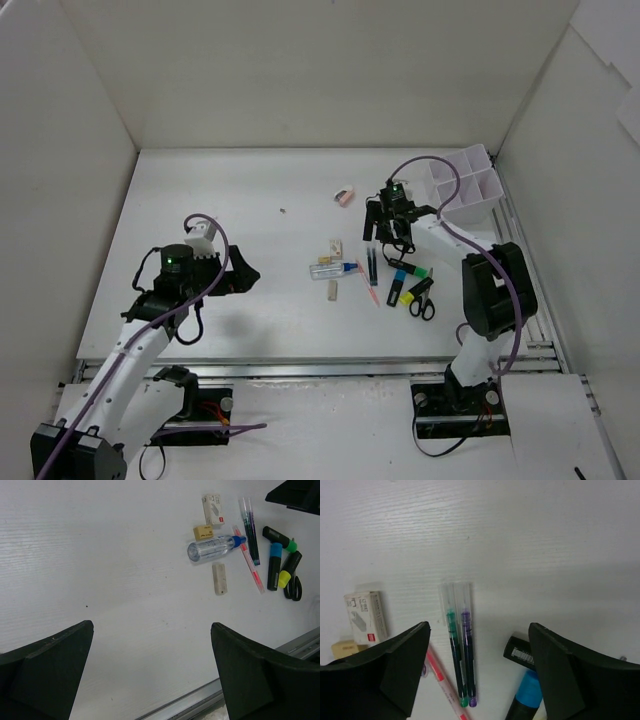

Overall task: Sort the stationery into containers
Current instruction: Pick up the pen from the center of the board.

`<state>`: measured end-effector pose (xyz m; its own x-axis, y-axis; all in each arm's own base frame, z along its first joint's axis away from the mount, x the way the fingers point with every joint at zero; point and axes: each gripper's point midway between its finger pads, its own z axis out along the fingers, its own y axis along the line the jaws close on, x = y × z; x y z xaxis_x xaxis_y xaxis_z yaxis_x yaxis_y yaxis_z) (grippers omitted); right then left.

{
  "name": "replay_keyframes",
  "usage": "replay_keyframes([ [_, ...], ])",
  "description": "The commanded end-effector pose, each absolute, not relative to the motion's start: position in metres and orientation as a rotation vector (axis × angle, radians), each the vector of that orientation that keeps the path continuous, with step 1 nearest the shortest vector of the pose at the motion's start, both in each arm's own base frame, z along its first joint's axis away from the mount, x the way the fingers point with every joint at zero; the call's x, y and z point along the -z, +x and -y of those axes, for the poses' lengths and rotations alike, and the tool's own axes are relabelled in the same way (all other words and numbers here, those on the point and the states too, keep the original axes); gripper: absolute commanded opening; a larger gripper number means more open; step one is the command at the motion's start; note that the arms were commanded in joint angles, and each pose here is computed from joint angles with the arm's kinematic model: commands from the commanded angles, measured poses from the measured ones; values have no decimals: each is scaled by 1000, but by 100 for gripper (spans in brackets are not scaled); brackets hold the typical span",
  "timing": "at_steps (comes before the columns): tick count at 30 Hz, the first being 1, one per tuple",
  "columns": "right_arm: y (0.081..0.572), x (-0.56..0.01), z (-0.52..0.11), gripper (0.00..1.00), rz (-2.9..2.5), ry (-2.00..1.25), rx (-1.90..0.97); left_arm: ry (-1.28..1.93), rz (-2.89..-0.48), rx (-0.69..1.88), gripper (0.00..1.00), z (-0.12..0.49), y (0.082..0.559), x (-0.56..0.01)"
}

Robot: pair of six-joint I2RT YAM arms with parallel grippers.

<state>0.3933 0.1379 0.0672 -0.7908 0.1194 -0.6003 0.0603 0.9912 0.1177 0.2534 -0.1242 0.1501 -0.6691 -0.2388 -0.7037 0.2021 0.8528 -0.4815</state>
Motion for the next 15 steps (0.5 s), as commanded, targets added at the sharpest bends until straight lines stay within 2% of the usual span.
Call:
replay_keyframes([
  [1,416,-81,-140,73,-2415,283,-93,-25,-2138,659,99,119,255,-165],
  [3,417,-67,-141,68,-2447,287,-86,-35,-2127,657,100,118,255,-167],
  [4,419,-63,-145,61,-2459,280,-96,-32,-2124,662,100,119,255,-167],
  [9,420,-45,-149,54,-2501,270,-89,-33,-2128,655,99,118,256,-167],
  [15,413,-28,-146,37,-2549,279,-57,-41,-2133,639,99,116,258,-165],
])
